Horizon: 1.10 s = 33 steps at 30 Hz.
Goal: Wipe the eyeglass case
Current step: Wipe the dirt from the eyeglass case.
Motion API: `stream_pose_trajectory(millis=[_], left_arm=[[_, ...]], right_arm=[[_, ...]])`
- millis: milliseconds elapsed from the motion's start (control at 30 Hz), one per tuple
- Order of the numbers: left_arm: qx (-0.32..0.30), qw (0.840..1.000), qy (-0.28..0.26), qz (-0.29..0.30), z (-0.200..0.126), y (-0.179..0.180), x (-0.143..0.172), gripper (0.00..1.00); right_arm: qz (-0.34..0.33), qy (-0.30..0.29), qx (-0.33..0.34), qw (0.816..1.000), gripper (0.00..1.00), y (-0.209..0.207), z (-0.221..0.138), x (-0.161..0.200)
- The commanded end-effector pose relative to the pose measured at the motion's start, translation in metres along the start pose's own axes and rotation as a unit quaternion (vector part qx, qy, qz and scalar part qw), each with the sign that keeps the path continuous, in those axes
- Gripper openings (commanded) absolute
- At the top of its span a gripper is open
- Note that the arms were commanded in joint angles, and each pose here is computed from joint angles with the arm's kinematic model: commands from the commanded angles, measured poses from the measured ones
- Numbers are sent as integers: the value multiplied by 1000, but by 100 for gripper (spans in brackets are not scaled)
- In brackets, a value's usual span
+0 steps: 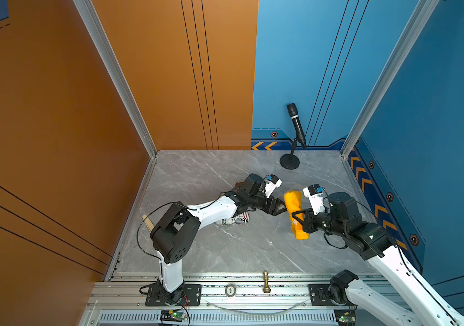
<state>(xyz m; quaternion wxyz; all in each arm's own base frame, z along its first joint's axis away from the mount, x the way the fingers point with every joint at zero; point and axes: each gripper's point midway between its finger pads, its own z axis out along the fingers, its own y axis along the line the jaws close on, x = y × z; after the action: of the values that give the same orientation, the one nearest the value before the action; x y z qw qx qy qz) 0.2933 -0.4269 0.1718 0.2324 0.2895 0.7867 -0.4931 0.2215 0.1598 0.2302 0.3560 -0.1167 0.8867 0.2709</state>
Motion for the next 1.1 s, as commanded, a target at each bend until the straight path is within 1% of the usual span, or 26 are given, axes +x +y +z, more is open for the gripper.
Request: stream_pose_trajectory(millis=[0,67,167,233,300,433,533,633,700,733,833,900,1000,1067], left_arm=[[94,995,-23,28,-22,-62,-20,18],[112,993,-25,27,-29,-73,-19,18],[140,990,-26,25,-36,-87,-16,19],[143,989,-20,21,-37,-90,-11,19],[135,991,-16,15,-36,-86,-8,19],[119,993,-12,12,-32,-79,-5,19],[110,994,-6,14,-28,-76,-4,18],[114,993,-1,19,-26,-78,-2,18],[117,993,5,21,-25,-80,2,18],[117,993,7,24,-26,-81,4,18],[119,992,10,29,-30,-83,9,18],[122,992,11,33,-32,-86,10,18],[126,991,13,35,-33,-89,11,18],[126,991,13,36,-32,-89,11,18]], right_arm=[[20,-23,40,999,0,-25,11,-15],[32,-22,42,998,0,-38,12,-19],[41,-38,72,996,0,-64,5,-26],[53,-48,63,995,0,-68,-2,-33],[42,-46,49,997,0,-57,-3,-37],[-21,-14,37,999,0,-15,2,-24],[-23,8,-11,1000,0,15,11,-14],[-27,40,-34,998,0,25,22,-4],[-25,46,-9,999,0,10,26,-4],[-15,45,7,999,0,-3,25,-7],[24,32,28,999,0,-36,21,-20],[35,25,43,998,0,-51,19,-27],[32,27,41,998,0,-51,22,-29],[22,37,14,999,0,-34,29,-25]])
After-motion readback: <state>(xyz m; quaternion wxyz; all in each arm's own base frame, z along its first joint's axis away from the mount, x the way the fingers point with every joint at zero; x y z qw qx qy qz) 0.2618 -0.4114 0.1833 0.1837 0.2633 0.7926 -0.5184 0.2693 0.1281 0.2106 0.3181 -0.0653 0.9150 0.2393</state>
